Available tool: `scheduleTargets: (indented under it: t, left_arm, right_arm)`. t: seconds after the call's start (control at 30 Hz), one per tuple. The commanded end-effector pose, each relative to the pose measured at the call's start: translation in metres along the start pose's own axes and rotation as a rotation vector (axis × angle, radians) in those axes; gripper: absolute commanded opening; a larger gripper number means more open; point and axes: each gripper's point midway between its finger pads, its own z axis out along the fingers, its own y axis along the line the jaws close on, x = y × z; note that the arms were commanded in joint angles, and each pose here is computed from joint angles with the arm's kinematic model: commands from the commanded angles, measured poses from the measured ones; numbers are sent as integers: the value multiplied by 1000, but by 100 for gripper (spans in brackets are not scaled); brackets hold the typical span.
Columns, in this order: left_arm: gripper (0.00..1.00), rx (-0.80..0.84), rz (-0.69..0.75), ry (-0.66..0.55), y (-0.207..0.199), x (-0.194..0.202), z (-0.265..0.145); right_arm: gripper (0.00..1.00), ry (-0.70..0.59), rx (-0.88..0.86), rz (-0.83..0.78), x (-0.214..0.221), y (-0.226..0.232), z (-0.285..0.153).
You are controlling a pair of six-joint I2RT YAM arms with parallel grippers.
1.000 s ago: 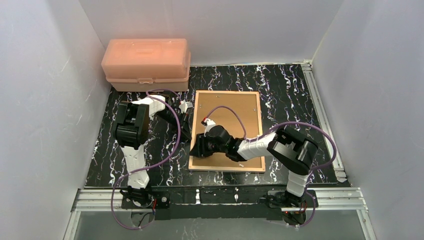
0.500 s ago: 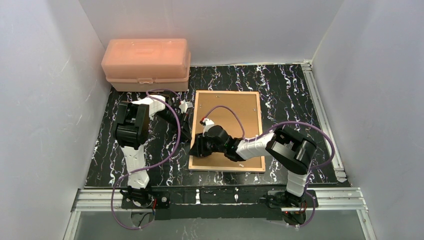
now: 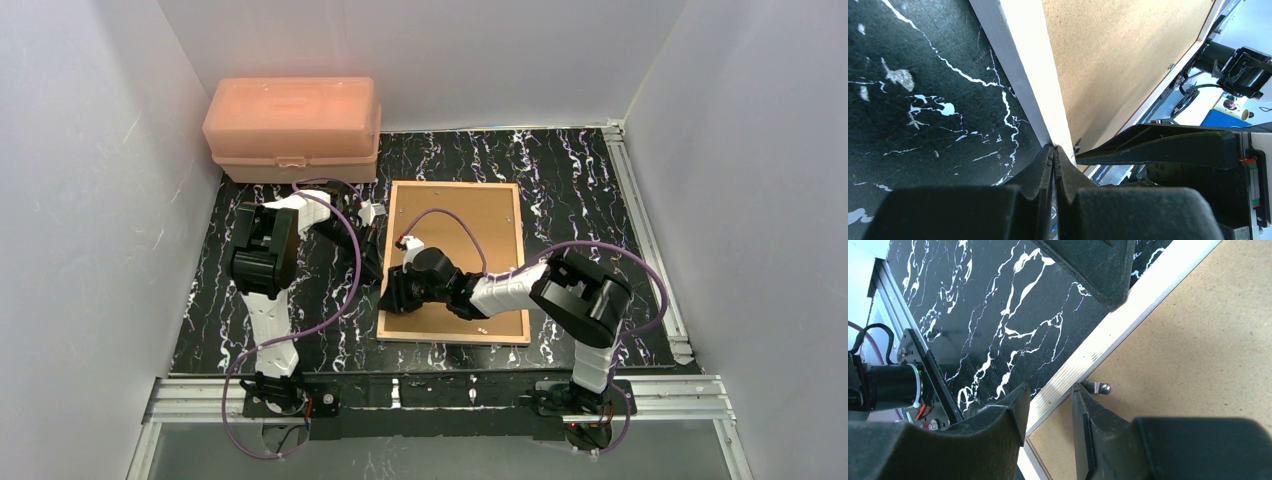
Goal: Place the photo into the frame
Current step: Install the photo frame at the center of the board.
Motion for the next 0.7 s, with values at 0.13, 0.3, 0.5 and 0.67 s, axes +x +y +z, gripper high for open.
scheduleTargets:
  t: [0.13, 0.3, 0.5, 0.67]
  left_arm:
    - [0, -62, 50, 28, 9, 9, 7]
    - [0, -57, 46, 27, 8, 8, 8]
    - [0, -59, 48, 26, 8, 7, 7]
    - [0, -62, 49, 26, 9, 8, 7]
  right_arm:
    - [47, -80, -111, -72, -35, 41, -22]
    - [51, -53, -94, -37, -21, 34, -27]
    - [53, -20, -56, -15, -6, 18, -19]
    - [53, -3, -28, -8, 4, 8, -18]
